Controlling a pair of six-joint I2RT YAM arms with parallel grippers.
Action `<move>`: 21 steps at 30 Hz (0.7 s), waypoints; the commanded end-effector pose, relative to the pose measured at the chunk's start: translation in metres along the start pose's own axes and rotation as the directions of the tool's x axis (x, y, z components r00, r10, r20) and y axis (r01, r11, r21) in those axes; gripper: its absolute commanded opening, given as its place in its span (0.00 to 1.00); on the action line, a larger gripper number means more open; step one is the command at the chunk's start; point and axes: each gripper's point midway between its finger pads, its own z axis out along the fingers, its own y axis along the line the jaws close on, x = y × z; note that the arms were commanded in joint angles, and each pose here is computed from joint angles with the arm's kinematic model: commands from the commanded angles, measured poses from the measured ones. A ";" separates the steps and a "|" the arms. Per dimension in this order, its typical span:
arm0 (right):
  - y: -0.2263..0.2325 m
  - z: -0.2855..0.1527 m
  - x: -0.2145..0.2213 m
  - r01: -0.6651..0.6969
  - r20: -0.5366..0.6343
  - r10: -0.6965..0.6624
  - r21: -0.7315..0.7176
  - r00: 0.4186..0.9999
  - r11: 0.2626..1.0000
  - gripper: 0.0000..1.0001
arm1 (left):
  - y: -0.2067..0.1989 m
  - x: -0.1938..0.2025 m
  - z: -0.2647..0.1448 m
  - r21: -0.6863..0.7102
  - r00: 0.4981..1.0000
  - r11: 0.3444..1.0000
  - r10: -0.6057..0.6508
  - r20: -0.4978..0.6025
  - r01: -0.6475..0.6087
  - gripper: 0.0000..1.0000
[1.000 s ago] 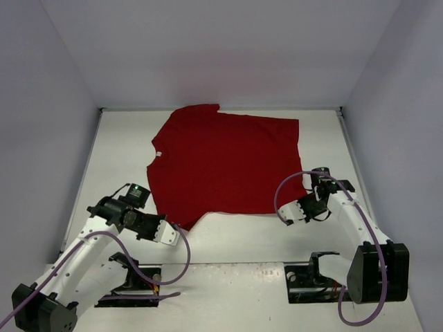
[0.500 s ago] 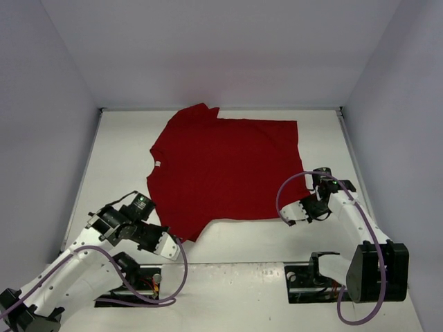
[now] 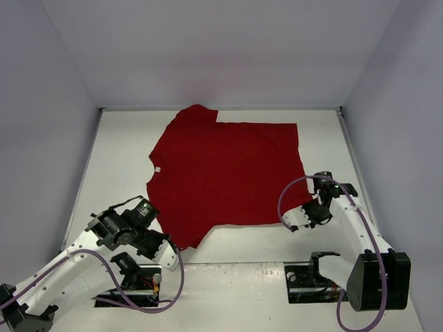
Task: Fold and stack the t-shirts
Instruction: Flatten out the tshirt
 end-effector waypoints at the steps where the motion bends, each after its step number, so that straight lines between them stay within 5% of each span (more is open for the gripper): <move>1: 0.009 -0.002 -0.001 0.218 0.002 -0.218 -0.061 0.976 0.974 0.41 | 0.000 -0.007 -0.005 0.032 1.000 0.999 -0.010 0.003 0.010 0.49; 5: 0.005 -0.004 -0.003 0.211 0.009 -0.211 -0.036 0.978 0.977 0.73 | 0.000 -0.007 -0.004 0.026 1.000 1.000 0.003 0.002 -0.003 0.84; 8: -0.002 -0.009 -0.006 0.201 0.019 -0.201 0.004 0.979 0.980 0.80 | 0.003 -0.005 -0.007 0.007 1.000 1.000 0.024 -0.012 -0.024 0.91; 11: -0.025 -0.025 -0.008 0.162 0.038 -0.166 0.090 0.985 0.983 0.80 | 0.013 -0.009 -0.015 -0.042 1.000 0.999 0.018 -0.018 -0.019 0.92; 15: -0.064 -0.049 -0.027 -0.039 0.209 -0.008 0.218 0.978 0.975 0.74 | 0.042 -0.025 -0.027 -0.152 1.000 0.988 -0.009 0.018 0.012 0.91; 21: -0.095 -0.059 -0.047 -0.277 0.417 0.176 0.195 0.892 0.941 0.47 | 0.086 -0.019 -0.016 -0.152 0.974 0.966 -0.219 -0.053 0.209 0.74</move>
